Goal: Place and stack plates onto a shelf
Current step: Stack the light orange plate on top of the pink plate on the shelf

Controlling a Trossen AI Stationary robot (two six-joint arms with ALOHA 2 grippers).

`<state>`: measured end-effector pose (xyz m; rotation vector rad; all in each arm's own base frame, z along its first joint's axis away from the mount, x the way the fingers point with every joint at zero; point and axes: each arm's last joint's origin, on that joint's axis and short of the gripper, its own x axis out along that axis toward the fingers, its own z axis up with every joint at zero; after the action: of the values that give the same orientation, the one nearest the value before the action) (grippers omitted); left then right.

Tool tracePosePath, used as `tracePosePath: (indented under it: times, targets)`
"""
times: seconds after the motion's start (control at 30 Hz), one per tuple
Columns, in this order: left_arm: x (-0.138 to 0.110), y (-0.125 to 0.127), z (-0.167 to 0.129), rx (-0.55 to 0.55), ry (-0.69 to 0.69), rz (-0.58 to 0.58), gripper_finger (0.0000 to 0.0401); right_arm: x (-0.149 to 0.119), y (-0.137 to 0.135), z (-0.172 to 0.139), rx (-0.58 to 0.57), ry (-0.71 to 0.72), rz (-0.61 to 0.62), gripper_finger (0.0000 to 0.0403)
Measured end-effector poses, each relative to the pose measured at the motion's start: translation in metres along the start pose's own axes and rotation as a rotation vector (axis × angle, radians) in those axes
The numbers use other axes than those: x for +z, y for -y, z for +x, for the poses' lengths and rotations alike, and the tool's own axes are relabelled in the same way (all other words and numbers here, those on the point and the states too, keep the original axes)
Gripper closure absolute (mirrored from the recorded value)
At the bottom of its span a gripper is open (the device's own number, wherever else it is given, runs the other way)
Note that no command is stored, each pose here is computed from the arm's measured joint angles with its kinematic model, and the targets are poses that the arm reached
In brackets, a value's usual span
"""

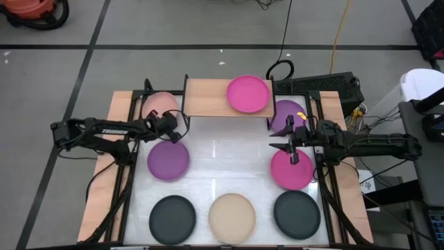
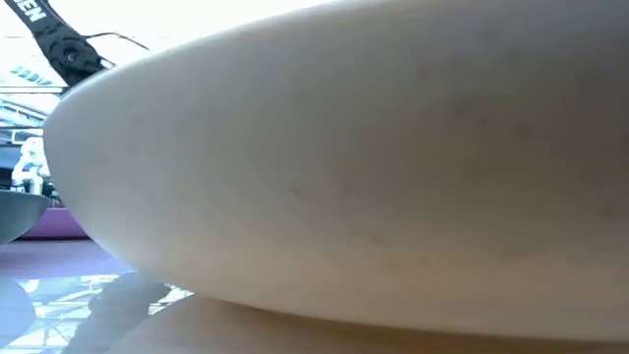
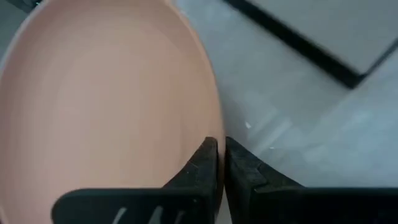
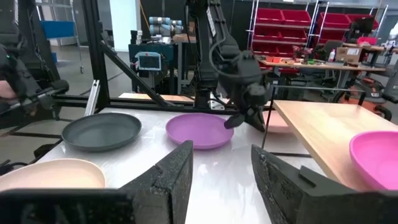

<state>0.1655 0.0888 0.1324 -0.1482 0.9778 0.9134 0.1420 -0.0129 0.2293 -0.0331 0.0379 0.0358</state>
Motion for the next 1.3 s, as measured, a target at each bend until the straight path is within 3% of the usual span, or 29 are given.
tracePosePath:
  times: [0.13,0.3,0.6,0.73,0.83,1.0,1.2,1.3]
  targets:
    - [0.02,-0.001,-0.022,-0.006,0.036,-0.07,0.0389,0.0,0.0,0.0,0.0,0.0,0.001,0.0259]
    - [0.041,-0.014,-0.055,0.129,0.018,-0.191,0.0389,0.0,0.0,0.0,0.0,0.0,0.0,0.0259]
    - [0.097,-0.025,-0.118,0.165,0.213,-0.147,0.0389,0.0,0.0,0.0,0.0,0.0,0.0,0.0259]
    - [0.133,-0.027,-0.143,0.11,0.36,-0.145,0.0389,0.0,0.0,0.0,0.0,0.001,-0.001,0.0259]
    - [0.16,-0.018,-0.154,0.027,0.442,-0.04,0.0389,0.002,0.0,0.0,-0.001,0.015,-0.008,0.0259]
    - [0.205,0.019,-0.155,-0.061,0.55,0.204,0.0389,0.002,0.0,0.0,-0.003,0.025,-0.009,0.0259]
    - [0.25,0.063,-0.136,-0.262,0.582,0.409,0.0389,0.01,-0.001,-0.007,-0.001,0.088,0.014,0.0259]
    - [0.266,0.082,-0.122,-0.296,0.582,0.478,0.0389,0.015,-0.002,-0.014,-0.001,0.139,0.008,0.0259]
